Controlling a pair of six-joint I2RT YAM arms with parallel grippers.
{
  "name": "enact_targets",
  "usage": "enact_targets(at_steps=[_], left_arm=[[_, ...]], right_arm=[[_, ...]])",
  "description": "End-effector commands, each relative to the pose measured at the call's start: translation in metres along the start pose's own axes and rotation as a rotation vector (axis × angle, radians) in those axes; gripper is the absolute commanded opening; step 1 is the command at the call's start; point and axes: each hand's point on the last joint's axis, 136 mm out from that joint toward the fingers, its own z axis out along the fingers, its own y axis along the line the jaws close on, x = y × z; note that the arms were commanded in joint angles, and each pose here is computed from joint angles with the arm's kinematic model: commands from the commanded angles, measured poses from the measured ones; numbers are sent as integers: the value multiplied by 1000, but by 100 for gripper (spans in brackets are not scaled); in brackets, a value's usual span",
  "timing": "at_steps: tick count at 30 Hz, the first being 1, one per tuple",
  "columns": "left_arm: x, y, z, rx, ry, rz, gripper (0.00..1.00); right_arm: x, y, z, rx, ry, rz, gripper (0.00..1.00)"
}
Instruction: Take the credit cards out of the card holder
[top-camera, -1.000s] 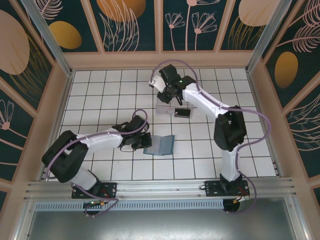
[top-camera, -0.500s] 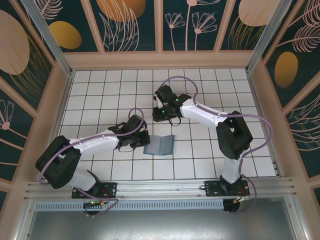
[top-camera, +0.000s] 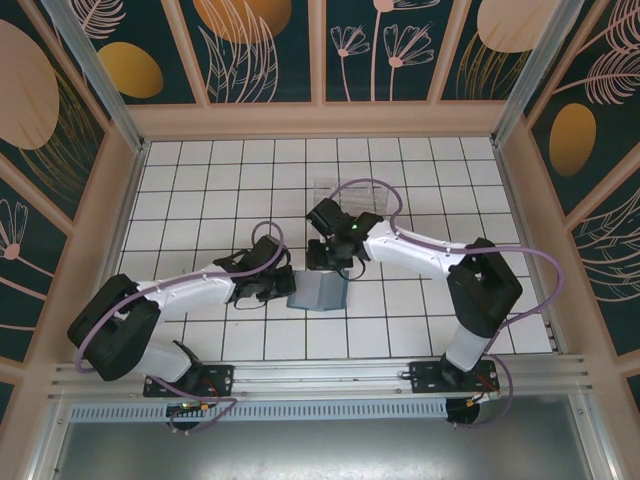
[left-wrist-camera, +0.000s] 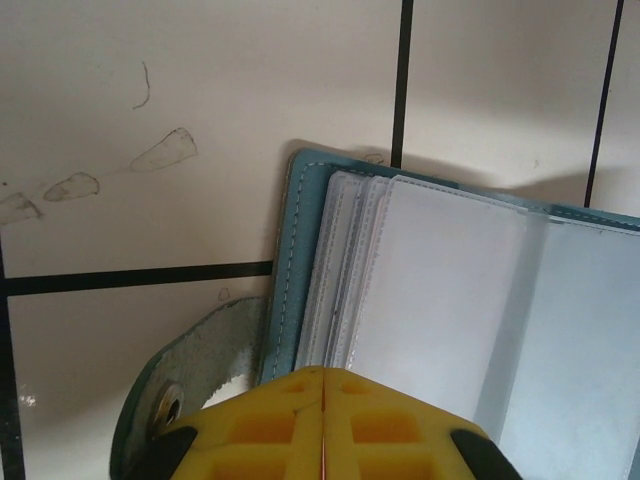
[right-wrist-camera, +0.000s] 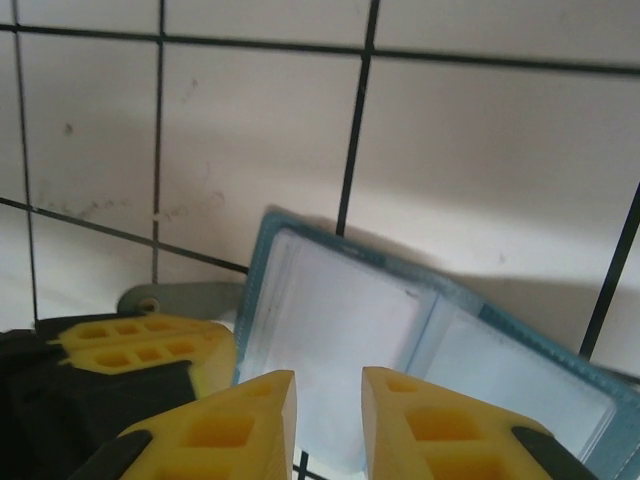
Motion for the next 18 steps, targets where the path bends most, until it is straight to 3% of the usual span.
enact_targets(at_steps=[1, 7, 18], left_arm=[[-1, -5, -3, 50, -10, -36, 8], [6, -6, 0, 124, 17, -77, 8], [13, 2, 2, 127, 20, -83, 7]], right_arm=[[14, -8, -1, 51, 13, 61, 27], [22, -12, 11, 107, 22, 48, 40], [34, -9, 40, 184, 88, 29, 46]])
